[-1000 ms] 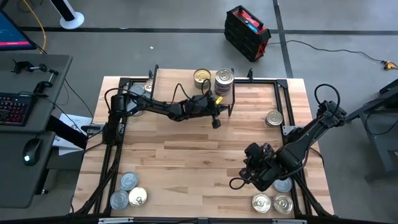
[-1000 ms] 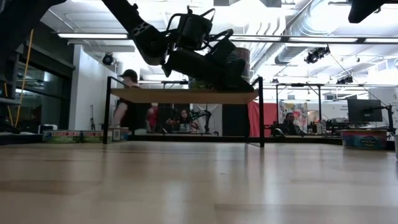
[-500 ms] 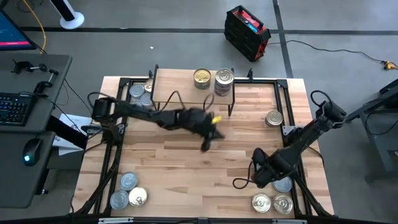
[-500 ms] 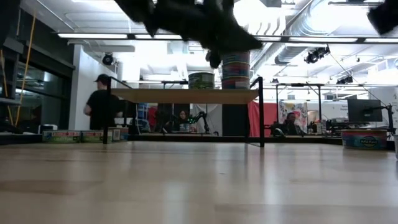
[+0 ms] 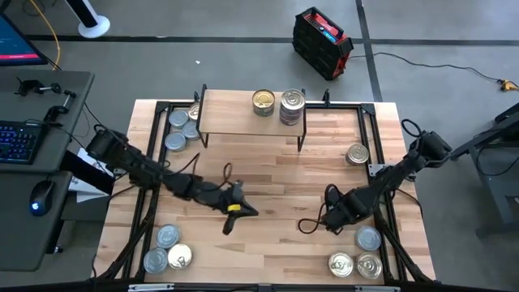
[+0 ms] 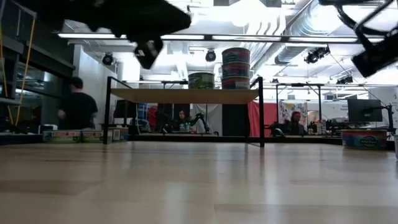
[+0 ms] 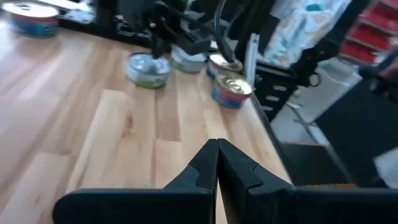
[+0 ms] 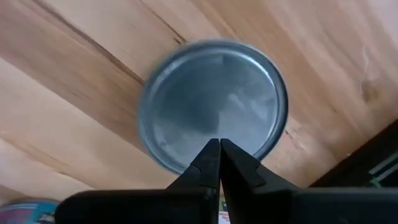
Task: Stack canned seafood by type on shelf
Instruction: Put the green white tuna can on the shelf
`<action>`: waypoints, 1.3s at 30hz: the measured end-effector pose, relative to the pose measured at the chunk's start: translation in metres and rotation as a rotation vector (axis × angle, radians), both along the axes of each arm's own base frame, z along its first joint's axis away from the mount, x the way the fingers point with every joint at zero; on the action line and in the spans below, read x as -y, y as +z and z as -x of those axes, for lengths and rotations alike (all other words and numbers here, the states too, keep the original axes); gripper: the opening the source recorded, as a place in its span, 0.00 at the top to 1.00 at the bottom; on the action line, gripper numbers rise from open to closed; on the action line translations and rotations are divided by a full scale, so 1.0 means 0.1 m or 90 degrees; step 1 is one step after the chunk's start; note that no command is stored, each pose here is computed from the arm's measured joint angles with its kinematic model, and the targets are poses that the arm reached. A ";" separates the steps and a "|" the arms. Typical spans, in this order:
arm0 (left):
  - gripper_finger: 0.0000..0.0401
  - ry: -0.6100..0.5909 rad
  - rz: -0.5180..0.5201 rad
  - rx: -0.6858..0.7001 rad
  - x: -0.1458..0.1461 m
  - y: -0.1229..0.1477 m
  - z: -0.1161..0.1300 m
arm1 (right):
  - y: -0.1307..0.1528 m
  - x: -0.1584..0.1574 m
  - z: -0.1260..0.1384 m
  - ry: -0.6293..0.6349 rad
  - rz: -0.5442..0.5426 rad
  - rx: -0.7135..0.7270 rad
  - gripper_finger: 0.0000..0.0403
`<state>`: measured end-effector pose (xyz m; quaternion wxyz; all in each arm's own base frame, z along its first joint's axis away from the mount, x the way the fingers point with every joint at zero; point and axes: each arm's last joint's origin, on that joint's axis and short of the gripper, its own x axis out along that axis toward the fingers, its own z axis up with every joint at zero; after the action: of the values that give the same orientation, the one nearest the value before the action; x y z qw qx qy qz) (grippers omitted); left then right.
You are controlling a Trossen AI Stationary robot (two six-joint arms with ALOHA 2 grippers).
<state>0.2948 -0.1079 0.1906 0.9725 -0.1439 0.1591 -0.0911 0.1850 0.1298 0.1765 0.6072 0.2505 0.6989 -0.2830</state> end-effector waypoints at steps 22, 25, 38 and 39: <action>1.00 0.035 -0.068 -0.095 0.10 -0.16 0.11 | -0.19 0.05 -0.98 0.092 0.014 0.290 1.00; 1.00 0.042 -0.068 -0.097 0.07 -0.17 0.10 | -0.18 0.02 -1.26 0.152 0.036 0.327 1.00; 1.00 0.051 -0.138 -0.088 -0.08 -0.29 -0.03 | 0.48 -0.13 -1.67 0.344 0.124 0.287 1.00; 1.00 0.047 -0.136 -0.089 -0.08 -0.34 -0.05 | 0.47 -0.13 -1.63 0.337 0.127 0.270 1.00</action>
<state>0.2996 -0.1004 0.1562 0.9716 -0.0509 0.2295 -0.0272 0.3480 0.1428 0.2238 0.8127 0.0534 0.5668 -0.1241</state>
